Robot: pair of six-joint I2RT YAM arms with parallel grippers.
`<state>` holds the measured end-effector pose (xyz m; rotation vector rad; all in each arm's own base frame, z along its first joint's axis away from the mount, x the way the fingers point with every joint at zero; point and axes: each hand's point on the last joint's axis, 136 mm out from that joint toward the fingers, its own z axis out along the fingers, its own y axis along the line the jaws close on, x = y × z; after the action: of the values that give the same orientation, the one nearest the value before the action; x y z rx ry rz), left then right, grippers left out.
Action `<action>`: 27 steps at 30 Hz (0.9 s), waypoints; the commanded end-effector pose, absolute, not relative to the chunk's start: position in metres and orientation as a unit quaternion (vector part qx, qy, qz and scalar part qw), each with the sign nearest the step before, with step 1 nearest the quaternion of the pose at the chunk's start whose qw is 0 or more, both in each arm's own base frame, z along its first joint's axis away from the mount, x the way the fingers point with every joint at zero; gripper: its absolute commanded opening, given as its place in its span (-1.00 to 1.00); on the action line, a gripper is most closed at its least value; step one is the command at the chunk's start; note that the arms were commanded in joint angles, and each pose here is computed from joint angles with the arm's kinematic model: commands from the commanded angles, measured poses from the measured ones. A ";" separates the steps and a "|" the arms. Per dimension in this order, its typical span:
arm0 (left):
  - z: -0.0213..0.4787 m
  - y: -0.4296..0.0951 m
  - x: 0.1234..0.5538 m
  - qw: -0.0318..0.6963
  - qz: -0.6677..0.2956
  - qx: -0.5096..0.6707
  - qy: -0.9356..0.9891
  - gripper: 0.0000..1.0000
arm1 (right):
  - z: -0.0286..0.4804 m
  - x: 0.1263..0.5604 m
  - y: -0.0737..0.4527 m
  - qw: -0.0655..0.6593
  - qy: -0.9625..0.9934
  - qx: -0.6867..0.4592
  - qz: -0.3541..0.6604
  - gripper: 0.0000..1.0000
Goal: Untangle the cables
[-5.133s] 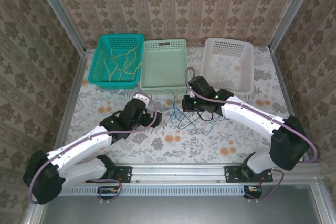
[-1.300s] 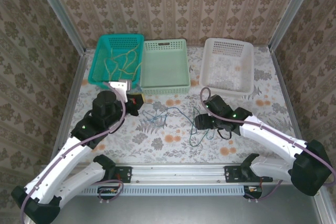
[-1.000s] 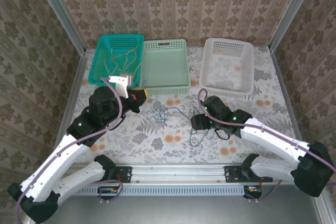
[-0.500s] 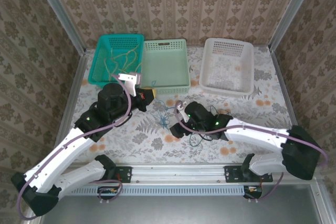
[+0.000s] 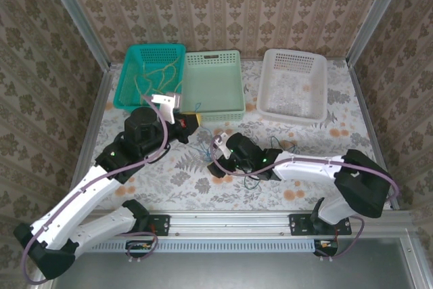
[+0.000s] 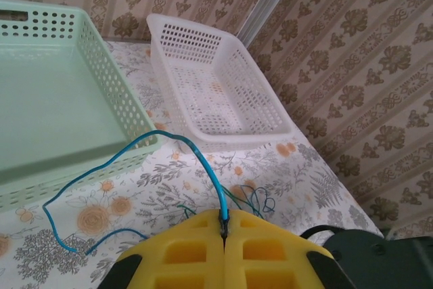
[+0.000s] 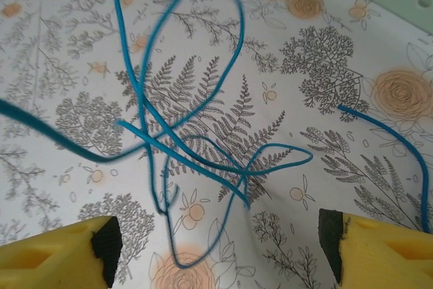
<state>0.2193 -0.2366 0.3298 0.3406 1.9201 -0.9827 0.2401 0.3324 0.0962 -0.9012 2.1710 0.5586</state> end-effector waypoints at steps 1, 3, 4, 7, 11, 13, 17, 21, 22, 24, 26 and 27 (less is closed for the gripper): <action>0.354 -0.232 0.213 0.483 -0.420 0.132 0.757 -1.00 | 0.101 0.248 0.352 0.369 0.827 -0.359 0.227 0.56; 0.356 -0.228 0.212 0.487 -0.418 0.130 0.756 -1.00 | 0.094 0.250 0.352 0.363 0.830 -0.361 0.222 0.44; 0.356 -0.226 0.212 0.488 -0.417 0.128 0.756 -1.00 | 0.092 0.250 0.352 0.363 0.831 -0.359 0.220 0.34; 0.359 -0.222 0.211 0.492 -0.420 0.123 0.753 -1.00 | 0.098 0.251 0.353 0.381 0.822 -0.354 0.232 0.12; 0.359 -0.222 0.212 0.492 -0.428 0.118 0.749 -1.00 | 0.109 0.255 0.354 0.401 0.813 -0.351 0.233 -0.34; 0.359 -0.221 0.213 0.493 -0.425 0.117 0.750 -1.00 | 0.112 0.256 0.353 0.401 0.815 -0.352 0.226 -0.61; 0.360 -0.210 0.215 0.502 -0.409 0.110 0.754 -1.00 | 0.105 0.254 0.342 0.389 0.826 -0.353 0.205 -0.86; 0.363 -0.185 0.220 0.518 -0.369 0.096 0.766 -1.00 | 0.096 0.244 0.319 0.373 0.838 -0.354 0.181 -0.88; 0.363 -0.179 0.223 0.520 -0.360 0.092 0.769 -1.00 | 0.095 0.241 0.312 0.370 0.841 -0.354 0.176 -0.87; 0.367 -0.171 0.225 0.525 -0.352 0.087 0.770 -1.00 | 0.096 0.236 0.301 0.365 0.844 -0.353 0.171 -0.85; 0.369 -0.167 0.229 0.529 -0.348 0.083 0.770 -1.00 | 0.104 0.232 0.290 0.371 0.843 -0.350 0.172 -0.81; 0.370 -0.165 0.232 0.530 -0.346 0.080 0.770 -1.00 | 0.106 0.230 0.285 0.373 0.843 -0.348 0.171 -0.78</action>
<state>0.2347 -0.1707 0.3566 0.1633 1.8652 -0.8444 0.2347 0.3061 0.1059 -0.8906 2.1388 0.4979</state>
